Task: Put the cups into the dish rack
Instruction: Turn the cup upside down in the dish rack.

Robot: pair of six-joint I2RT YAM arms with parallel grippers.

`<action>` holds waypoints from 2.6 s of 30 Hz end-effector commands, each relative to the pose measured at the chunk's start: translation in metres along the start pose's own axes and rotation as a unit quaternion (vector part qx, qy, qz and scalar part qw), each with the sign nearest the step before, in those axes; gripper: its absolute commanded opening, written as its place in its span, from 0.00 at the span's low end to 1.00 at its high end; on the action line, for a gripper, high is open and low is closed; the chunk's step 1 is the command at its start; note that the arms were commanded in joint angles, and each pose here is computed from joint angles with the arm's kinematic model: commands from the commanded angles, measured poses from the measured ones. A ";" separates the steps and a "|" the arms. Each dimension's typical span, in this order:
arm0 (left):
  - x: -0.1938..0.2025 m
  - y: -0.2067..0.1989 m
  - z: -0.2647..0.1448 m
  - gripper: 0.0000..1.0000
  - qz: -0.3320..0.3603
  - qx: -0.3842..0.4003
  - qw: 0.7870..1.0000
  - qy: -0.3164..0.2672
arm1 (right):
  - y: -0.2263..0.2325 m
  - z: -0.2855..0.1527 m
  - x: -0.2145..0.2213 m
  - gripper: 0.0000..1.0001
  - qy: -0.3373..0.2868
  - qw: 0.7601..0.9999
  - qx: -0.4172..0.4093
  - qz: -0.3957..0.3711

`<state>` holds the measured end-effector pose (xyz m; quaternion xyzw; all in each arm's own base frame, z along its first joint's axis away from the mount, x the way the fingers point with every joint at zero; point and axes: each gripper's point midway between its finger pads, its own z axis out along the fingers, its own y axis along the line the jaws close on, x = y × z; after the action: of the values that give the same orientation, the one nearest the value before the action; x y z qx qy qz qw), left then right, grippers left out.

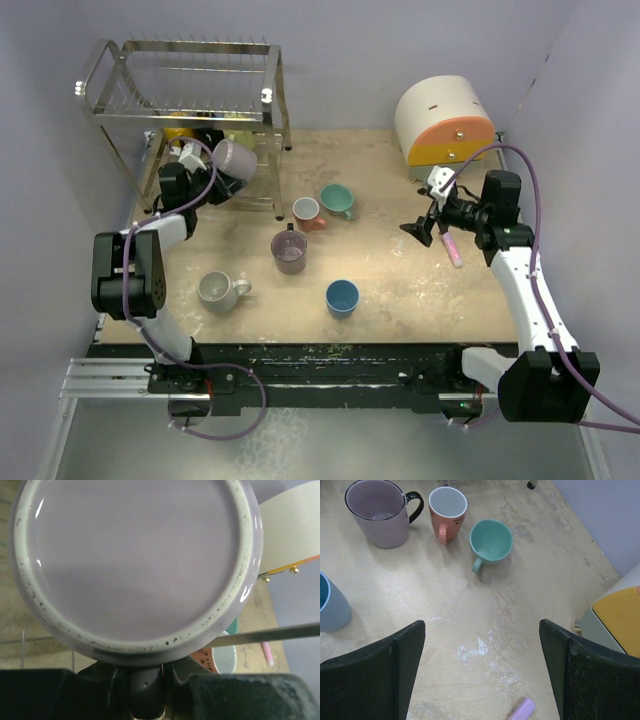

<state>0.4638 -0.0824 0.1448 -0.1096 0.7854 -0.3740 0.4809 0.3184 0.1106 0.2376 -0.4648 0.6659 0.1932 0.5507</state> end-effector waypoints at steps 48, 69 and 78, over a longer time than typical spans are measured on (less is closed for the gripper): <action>-0.051 0.006 0.121 0.00 0.304 -0.095 0.947 0.032 | -0.007 0.003 0.007 0.96 0.012 1.000 0.000 -0.005; -0.044 -0.012 0.129 0.41 0.280 -0.080 0.955 0.052 | -0.007 0.004 0.009 0.96 0.013 1.000 -0.002 -0.006; -0.047 -0.025 0.112 0.53 0.266 -0.081 0.959 0.053 | -0.006 0.003 0.008 0.96 0.013 1.000 -0.003 -0.009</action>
<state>0.5727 -0.1207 0.0969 0.0806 0.8734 -0.1590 0.4533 0.3234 0.1066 0.2213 -0.4672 0.6799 0.1888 0.5327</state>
